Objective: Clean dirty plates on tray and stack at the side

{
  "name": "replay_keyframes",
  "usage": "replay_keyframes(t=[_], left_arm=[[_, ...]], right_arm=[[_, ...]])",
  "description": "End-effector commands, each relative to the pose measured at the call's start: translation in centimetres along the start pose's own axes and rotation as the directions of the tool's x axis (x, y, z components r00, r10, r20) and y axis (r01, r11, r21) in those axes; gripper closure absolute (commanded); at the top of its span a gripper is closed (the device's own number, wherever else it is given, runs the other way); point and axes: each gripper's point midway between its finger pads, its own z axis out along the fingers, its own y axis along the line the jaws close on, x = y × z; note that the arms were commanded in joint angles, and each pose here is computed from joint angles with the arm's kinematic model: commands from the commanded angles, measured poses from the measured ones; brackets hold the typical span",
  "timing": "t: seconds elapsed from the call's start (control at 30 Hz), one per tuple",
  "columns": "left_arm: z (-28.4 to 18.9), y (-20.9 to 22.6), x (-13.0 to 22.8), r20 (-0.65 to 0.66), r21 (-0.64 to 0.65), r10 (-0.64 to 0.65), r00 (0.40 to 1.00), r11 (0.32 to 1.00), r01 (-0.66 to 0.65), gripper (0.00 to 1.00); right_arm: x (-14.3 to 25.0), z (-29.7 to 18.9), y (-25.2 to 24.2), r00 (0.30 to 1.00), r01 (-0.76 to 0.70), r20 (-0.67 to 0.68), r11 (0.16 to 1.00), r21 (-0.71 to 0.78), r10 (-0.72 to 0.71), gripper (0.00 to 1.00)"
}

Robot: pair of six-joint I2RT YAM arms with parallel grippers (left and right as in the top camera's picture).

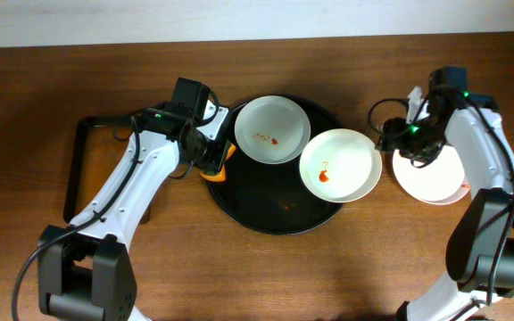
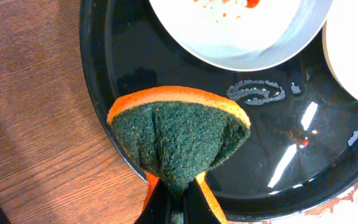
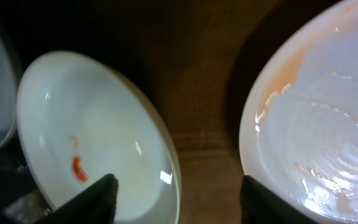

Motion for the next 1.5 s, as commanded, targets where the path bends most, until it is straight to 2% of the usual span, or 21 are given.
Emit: replay_keyframes(t=[0.0,0.07,0.1,0.17,0.23,0.3,0.47,0.67,0.9,1.07,1.27,1.47], left_arm=[[-0.8,-0.3,-0.3,0.023,0.016,-0.01,1.0,1.0,0.01,1.0],[-0.8,-0.3,-0.3,0.023,0.017,-0.01,1.0,1.0,0.01,1.0],[-0.8,-0.3,-0.3,0.023,0.017,-0.01,1.0,1.0,0.01,1.0],[-0.8,-0.3,-0.3,0.023,0.016,-0.01,1.0,1.0,0.01,1.0],[-0.8,-0.3,-0.3,0.024,0.018,-0.01,1.0,1.0,0.01,1.0],[-0.9,-0.8,-0.4,0.026,0.047,-0.01,1.0,0.999,0.009,1.0],[-1.3,-5.4,-2.0,0.094,0.249,0.016,0.995,0.968,-0.039,1.0],[-0.5,-11.8,-3.3,0.165,0.297,0.098,0.982,0.944,-0.144,1.0],[3.5,-16.6,-3.3,0.09,0.364,-0.05,0.995,0.931,0.014,1.0],[5.7,-20.2,-2.8,0.009,0.509,-0.077,0.997,0.859,0.062,1.0],[7.8,-22.0,-2.0,-0.093,0.603,-0.107,0.99,0.785,0.142,1.0],[9.0,-22.5,-1.3,-0.123,0.602,-0.105,0.987,0.783,0.158,1.0]], right_arm=[[1.2,1.5,0.0,1.0,-0.016,-0.001,1.0,0.015,0.016,0.43],[1.8,2.7,0.4,1.0,-0.001,-0.004,1.0,0.001,0.001,0.52],[2.2,3.2,0.7,1.0,0.007,-0.011,1.0,-0.01,-0.007,0.59],[3.2,4.0,1.1,0.999,0.019,-0.035,1.0,-0.014,-0.019,0.82],[3.6,4.1,1.6,0.998,0.031,-0.047,0.999,-0.016,-0.032,0.95],[4.1,4.2,2.2,0.997,0.044,-0.066,0.999,-0.017,-0.045,0.96],[6.4,4.3,3.2,0.987,0.053,-0.15,0.999,-0.008,-0.054,0.96],[8.0,4.1,3.2,0.976,0.006,-0.216,1.0,0.011,-0.003,0.96],[8.3,4.0,3.1,0.974,0.004,-0.225,1.0,0.014,-0.001,0.96],[8.3,4.0,3.1,0.974,0.004,-0.225,1.0,0.013,-0.001,0.96],[8.2,4.0,3.1,0.974,0.004,-0.225,1.0,0.013,-0.001,0.96],[8.3,4.0,3.1,0.974,0.004,-0.225,1.0,0.013,-0.001,0.96]])
